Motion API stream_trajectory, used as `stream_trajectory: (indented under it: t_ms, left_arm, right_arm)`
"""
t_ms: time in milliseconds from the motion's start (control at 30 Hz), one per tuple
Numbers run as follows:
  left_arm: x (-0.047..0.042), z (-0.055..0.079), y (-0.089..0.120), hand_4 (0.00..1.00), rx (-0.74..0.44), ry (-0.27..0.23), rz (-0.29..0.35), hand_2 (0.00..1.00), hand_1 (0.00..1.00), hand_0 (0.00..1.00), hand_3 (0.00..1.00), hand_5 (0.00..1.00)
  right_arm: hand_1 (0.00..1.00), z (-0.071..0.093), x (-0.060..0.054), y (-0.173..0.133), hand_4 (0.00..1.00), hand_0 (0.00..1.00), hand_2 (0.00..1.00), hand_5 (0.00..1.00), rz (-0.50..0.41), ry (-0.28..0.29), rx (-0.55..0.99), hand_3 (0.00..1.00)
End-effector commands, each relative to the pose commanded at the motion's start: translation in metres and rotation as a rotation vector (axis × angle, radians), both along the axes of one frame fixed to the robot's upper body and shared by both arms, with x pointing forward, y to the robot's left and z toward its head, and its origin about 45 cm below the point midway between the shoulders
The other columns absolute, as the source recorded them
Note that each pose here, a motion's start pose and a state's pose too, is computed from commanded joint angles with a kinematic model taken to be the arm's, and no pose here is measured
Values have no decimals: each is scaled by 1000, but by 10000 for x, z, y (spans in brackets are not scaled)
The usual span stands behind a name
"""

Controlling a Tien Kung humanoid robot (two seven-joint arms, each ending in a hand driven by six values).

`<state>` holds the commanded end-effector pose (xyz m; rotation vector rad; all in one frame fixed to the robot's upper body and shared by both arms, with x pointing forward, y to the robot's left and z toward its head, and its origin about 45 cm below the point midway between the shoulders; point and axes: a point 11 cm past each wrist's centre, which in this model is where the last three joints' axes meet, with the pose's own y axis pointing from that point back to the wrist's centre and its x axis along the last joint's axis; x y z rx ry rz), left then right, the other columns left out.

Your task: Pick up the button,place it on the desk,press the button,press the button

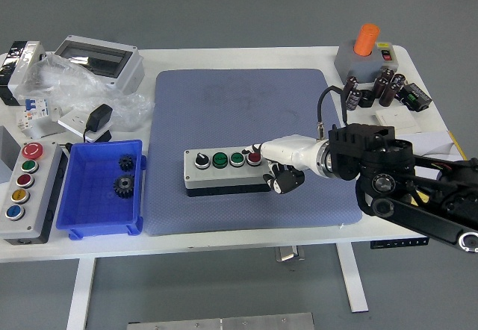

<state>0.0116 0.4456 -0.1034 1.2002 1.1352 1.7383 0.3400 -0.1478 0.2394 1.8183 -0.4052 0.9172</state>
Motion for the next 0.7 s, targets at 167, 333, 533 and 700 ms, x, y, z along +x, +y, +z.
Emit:
stream_trajectory:
  t_ms: [167,333,533,700]
  left_arm:
    - [-1,-1,-2,493,0,-1,0,596,678,663,569,119]
    - [-6,-2,-3,495,0,-1,1,596,679,664,569,119]
    - [-7,-1,-2,495,0,-2,2,596,679,664,570,117]
    - [2,-1,-3,496,0,-3,1,597,679,664,570,117]
  right_arm:
    - [388,2,23,-62,290,417,267,23,-15,2,-6,998]
    - [384,-12,30,-115,291,415,267,23,-26,9,-12,998]
    - [383,-61,-3,-139,292,414,267,24,-27,24,-19,998]
    - [381,-127,-22,-161,296,412,265,26,-33,42,-25,998]
